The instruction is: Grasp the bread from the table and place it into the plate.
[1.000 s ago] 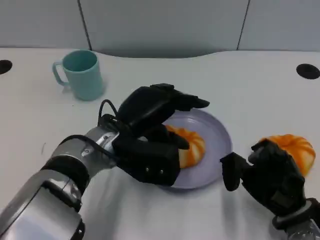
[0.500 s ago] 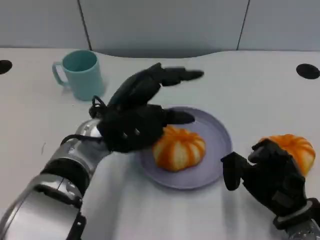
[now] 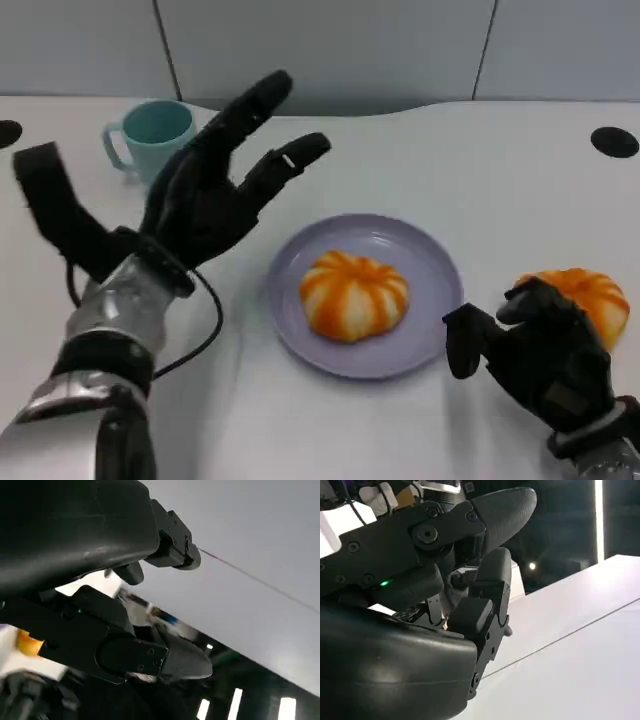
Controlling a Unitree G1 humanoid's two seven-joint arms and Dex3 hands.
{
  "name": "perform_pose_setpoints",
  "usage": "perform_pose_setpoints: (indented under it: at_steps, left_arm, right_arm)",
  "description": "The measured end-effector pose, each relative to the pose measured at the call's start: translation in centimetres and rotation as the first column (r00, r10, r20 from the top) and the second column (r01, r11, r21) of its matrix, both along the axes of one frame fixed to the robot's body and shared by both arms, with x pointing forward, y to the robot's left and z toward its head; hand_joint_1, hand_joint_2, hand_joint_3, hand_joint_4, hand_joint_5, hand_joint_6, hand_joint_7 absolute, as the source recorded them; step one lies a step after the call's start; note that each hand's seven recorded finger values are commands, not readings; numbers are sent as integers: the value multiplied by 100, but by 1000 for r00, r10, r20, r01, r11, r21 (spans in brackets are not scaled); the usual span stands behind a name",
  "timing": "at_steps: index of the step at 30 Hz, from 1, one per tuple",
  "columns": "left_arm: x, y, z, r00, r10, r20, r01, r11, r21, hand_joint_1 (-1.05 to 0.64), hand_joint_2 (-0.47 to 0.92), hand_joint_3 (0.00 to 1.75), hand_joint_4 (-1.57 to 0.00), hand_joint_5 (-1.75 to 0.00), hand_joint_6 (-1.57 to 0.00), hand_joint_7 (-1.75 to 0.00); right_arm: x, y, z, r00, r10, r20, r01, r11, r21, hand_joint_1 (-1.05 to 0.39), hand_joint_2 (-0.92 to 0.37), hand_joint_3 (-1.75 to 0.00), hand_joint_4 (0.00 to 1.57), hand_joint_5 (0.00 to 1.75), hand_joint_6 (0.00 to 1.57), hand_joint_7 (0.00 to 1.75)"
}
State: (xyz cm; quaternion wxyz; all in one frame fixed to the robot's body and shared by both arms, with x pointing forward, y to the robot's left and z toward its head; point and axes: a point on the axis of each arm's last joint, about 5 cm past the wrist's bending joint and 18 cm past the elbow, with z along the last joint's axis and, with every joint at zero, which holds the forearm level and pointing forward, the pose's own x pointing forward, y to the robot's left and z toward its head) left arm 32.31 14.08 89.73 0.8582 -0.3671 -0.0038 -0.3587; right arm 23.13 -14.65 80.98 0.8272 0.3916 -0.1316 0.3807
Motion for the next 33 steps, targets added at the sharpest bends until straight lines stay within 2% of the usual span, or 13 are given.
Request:
perform_pose_setpoints:
  at_steps: [9,12,18,25,33]
  left_arm:
    - [-246,287,-257,998,-8,-68,3,997,-72,-97,92,36,0,-107,-27,-5]
    - [-357,345,-369,993,-6,-117,-5,996,-88,-97,92,37,0,-109,-29,-7]
    - [-593,418,-546,982,3,-188,-28,991,-129,-95,92,39,0,-108,-32,-10]
    - [-725,447,-633,976,14,-219,-48,987,-153,-95,92,45,0,-111,-30,-10]
    - [-808,506,-698,973,50,-225,-81,988,-133,-95,92,47,-1,-115,-31,-14]
  right_arm:
    - [1,7,-1,1000,10,-1,-10,1000,-3,-52,-92,-1,70,146,96,54]
    - [2,-2,-1,1000,11,-4,-11,1000,-6,-51,-90,0,74,139,98,53]
    - [5,-27,-13,999,23,-23,-23,1000,-5,-51,-91,-1,76,136,102,42]
    - [6,-32,-14,999,23,-25,-23,1000,-5,-51,-92,0,71,142,101,38]
    - [17,-54,-10,999,33,-36,-33,999,-1,-50,-91,0,73,138,103,36]
